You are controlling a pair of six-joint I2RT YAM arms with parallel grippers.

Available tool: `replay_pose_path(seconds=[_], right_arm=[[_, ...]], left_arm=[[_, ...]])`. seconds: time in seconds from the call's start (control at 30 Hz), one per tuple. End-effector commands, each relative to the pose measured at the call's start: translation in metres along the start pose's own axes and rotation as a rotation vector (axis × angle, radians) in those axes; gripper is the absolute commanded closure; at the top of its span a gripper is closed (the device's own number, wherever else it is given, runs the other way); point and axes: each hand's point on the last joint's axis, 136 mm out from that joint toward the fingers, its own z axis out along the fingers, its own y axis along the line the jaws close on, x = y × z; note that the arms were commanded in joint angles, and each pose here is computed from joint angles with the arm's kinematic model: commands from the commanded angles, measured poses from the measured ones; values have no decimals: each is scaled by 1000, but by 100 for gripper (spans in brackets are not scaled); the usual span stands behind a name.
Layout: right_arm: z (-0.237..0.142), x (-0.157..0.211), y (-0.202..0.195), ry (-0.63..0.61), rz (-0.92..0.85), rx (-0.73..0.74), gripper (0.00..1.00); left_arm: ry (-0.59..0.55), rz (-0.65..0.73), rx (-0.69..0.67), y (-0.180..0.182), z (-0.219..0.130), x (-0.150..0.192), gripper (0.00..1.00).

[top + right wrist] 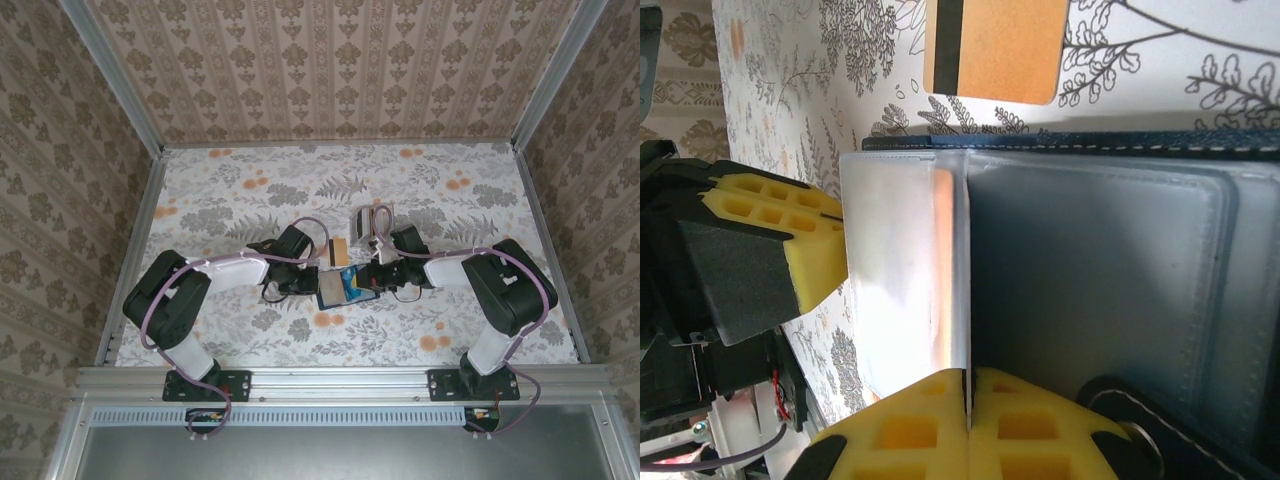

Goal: Put the credit cards into the card holder

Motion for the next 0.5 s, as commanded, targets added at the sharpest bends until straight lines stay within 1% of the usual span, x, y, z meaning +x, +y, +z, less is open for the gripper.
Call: replay_pose_path(seconds=[0.0,0.17,0.47], right_arm=[[1,2,9,3,-13,-46,100],[-1,0,11,-9,-15,-62,100],[9,8,1,33,20,-65,100]], left_arm=[[20,-15,-99,21,5,7,93],[20,-15,-102,22,5,7,94],[21,-16,-103,21,5,7,94]])
